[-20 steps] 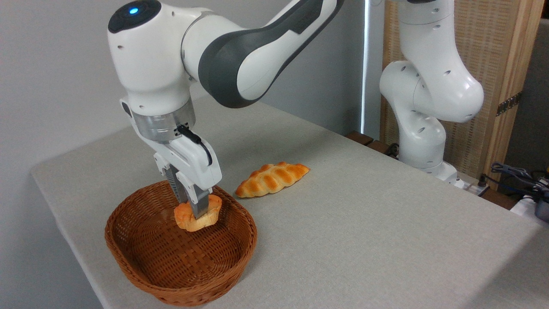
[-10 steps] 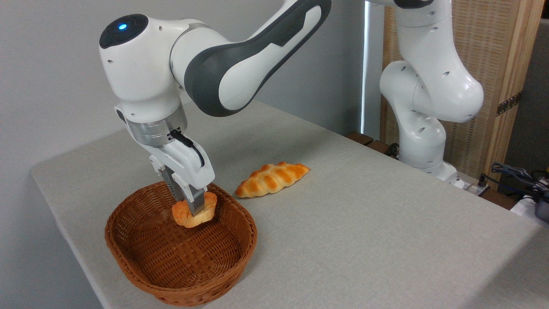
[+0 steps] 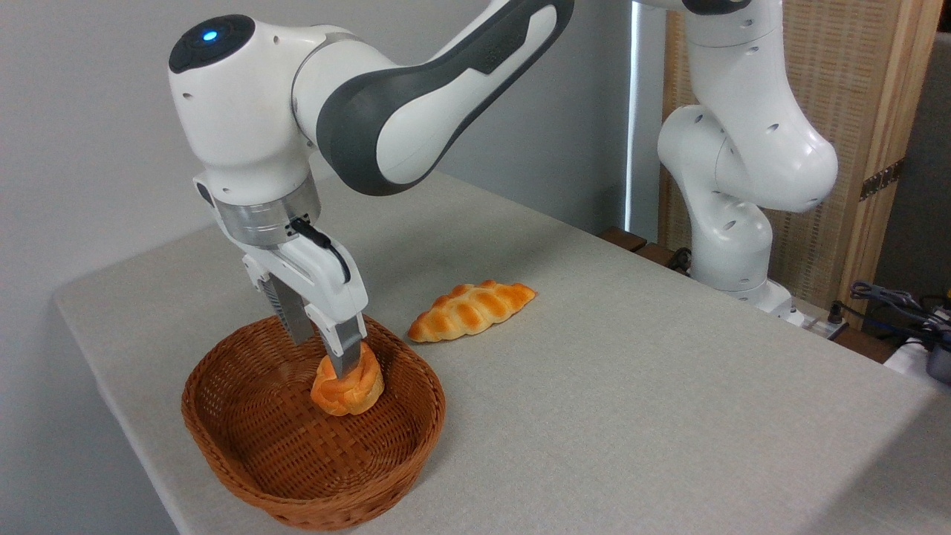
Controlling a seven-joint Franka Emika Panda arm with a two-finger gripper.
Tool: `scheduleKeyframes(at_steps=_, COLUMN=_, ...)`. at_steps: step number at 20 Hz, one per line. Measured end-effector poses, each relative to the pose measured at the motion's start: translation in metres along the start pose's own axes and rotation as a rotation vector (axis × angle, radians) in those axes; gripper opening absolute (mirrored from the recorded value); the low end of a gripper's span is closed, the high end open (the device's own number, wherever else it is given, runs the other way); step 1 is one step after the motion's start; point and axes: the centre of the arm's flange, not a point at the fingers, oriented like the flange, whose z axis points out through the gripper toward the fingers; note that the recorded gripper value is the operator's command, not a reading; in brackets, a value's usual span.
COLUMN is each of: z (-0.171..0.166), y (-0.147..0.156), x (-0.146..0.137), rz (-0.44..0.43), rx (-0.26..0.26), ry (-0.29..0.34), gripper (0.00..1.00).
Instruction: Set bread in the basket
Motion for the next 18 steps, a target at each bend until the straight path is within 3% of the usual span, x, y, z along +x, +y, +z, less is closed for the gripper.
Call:
scheduleKeyframes(at_steps=3, z=-0.028, y=0.008, x=-0.002, rz=0.009, rx=0.025, ry=0.036, gripper=1.0)
scheduleKeyframes(at_steps=7, z=-0.097, y=0.036, x=-0.026, rz=0.027, rx=0.071, ry=0.089, gripper=1.0)
scheduleKeyframes(at_steps=12, z=-0.118, y=0.05, x=-0.064, rz=0.105, rx=0.155, ry=-0.001, gripper=1.0)
scheduleKeyframes(at_steps=16, z=-0.118, y=0.042, x=-0.08, rz=0.109, rx=0.242, ry=-0.073, gripper=1.0)
scheduleKeyframes(at_steps=18, z=-0.121, y=0.031, x=-0.088, rz=0.089, rx=0.256, ry=-0.081, gripper=1.0)
